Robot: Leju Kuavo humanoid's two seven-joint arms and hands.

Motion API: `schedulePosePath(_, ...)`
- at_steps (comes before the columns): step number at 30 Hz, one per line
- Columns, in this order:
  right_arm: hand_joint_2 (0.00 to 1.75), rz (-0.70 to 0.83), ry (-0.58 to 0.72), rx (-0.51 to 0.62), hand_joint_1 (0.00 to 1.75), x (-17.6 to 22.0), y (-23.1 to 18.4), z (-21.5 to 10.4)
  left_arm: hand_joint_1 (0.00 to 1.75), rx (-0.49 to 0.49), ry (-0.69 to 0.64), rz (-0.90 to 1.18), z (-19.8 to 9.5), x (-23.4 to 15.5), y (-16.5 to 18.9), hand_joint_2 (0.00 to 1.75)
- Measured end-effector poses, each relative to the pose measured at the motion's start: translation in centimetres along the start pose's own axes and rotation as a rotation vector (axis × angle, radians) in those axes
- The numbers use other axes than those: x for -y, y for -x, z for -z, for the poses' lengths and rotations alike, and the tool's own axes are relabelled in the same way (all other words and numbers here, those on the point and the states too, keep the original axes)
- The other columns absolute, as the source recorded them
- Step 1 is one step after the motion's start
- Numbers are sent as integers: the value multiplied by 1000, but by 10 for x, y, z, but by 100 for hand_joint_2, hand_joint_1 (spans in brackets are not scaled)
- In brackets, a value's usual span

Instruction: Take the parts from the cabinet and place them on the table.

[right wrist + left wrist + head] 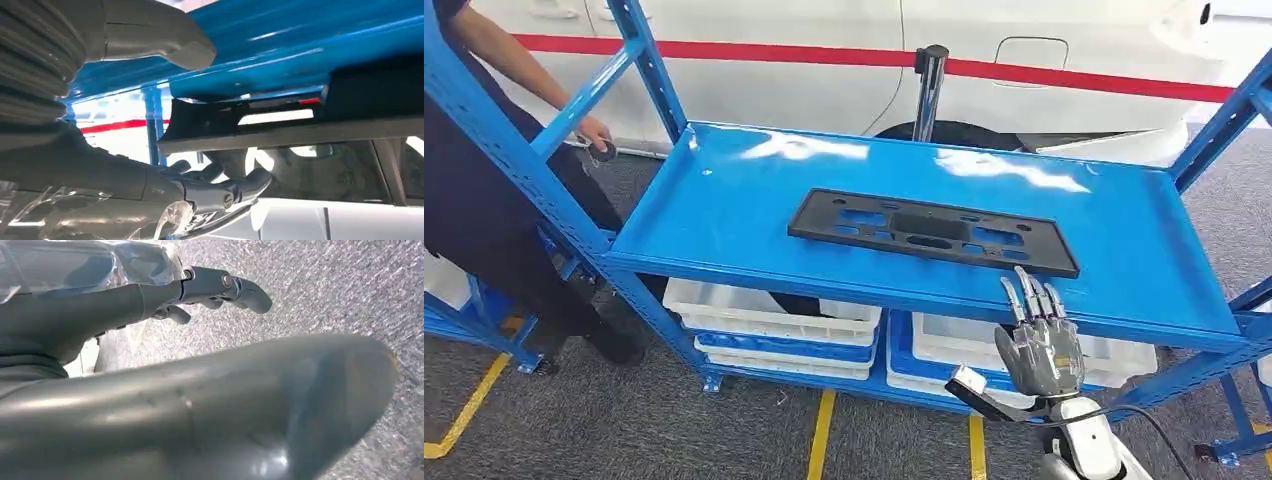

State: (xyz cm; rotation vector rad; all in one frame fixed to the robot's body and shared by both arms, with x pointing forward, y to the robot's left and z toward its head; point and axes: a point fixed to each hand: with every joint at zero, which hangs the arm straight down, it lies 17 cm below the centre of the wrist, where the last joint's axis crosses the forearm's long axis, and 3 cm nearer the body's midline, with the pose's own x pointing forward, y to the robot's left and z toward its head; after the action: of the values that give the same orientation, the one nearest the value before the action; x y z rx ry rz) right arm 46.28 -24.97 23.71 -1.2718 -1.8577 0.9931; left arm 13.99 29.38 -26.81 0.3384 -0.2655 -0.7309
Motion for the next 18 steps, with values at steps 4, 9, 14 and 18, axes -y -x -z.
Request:
schedulePosePath(4, 175, -17, -9, -19, 0, 1, 11, -2, 0, -24, -23, -61, 3, -11, 10, 0)
schedulePosePath(9, 175, -37, 17, -80, 0, 14, 38, 0, 0, -27, -14, -72, 2, -6, 17, 0)
schedulePosePath(14, 175, -53, 86, -122, 0, 45, 60, 12, 0, -21, -6, -75, 0, 1, 10, 0)
schedulePosePath(18, 175, -74, 114, -119, 0, 59, 63, 15, 0, -20, -4, -86, -1, 3, 6, 0)
